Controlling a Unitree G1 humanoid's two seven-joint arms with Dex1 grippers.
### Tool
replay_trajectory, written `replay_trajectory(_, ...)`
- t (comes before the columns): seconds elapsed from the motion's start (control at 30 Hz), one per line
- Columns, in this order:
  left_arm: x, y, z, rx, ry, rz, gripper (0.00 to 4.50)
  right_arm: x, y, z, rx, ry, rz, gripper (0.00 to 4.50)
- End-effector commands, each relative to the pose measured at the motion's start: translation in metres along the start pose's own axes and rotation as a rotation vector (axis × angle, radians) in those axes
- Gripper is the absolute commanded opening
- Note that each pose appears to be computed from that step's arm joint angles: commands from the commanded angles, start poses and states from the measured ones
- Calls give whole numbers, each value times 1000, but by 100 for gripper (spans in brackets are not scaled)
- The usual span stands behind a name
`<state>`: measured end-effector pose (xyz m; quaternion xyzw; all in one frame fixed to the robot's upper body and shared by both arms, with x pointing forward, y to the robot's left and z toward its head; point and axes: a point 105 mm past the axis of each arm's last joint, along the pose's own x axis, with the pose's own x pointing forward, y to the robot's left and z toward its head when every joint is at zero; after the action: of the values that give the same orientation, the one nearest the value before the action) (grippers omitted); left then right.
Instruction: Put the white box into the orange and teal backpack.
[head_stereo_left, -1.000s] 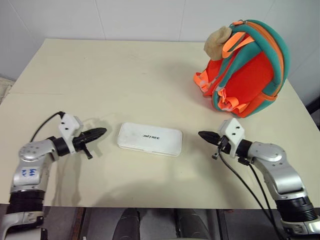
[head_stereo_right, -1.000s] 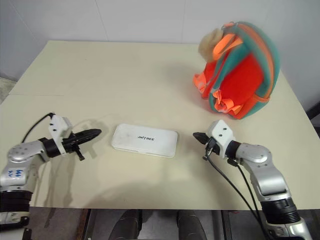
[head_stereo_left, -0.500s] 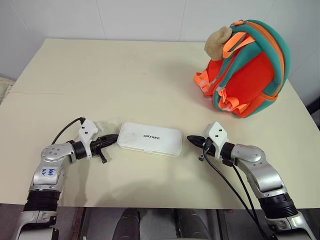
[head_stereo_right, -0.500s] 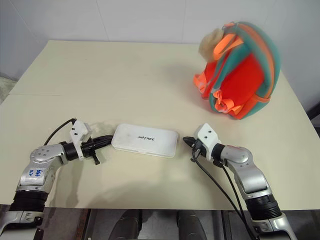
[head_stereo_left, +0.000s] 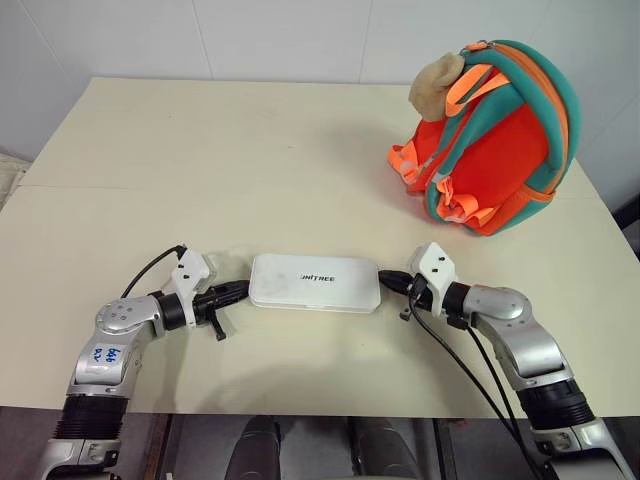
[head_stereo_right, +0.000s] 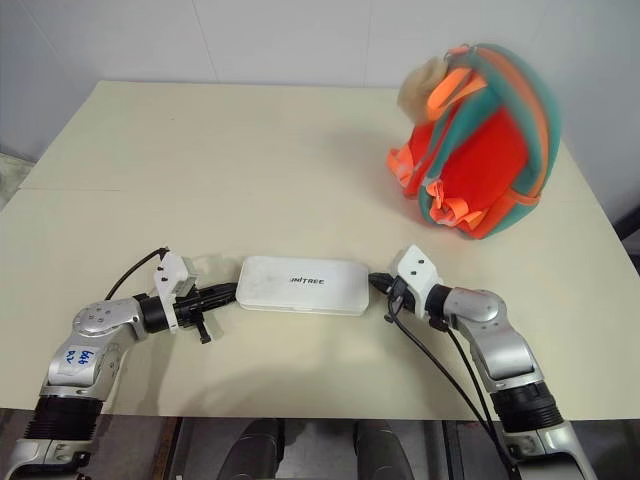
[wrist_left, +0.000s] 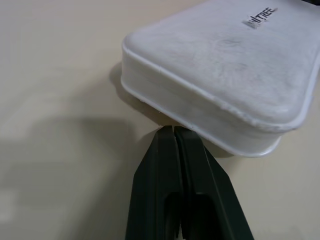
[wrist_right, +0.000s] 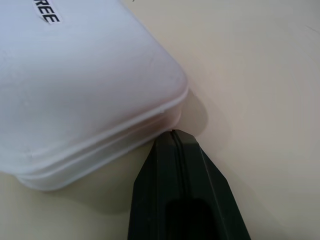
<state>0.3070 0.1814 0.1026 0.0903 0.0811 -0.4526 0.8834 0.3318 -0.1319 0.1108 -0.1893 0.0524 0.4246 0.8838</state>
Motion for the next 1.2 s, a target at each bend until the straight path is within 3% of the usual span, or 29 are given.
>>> replay_trajectory(0.03,4,-12,3,-6,-20,-41,4,-4,-9,7,-50,-20,-1,0)
replay_trajectory(0.3,0,-13,-1,6,1,-8,4,-3,-13,8,-69,-29,12,0)
replay_trajectory(0.63,-22,18,-5,78,97,133,4,-27,-28,6,-81,6,-45,0)
replay_trajectory(0.73,-32,21,-9,45,145,106,65,-41,-35,6,-61,19,-49,60)
replay_trajectory(1.0,-47,27,-8,-107,185,51,313,-61,-34,23,-30,18,12,333)
replay_trajectory(1.1,-46,32,4,-188,136,27,403,-63,-26,34,9,2,54,436)
replay_trajectory(1.17,-45,25,11,-263,125,-40,449,-62,-19,41,36,-4,84,450)
replay_trajectory(1.2,-46,21,13,-285,125,-72,449,-62,-16,43,52,-7,102,450)
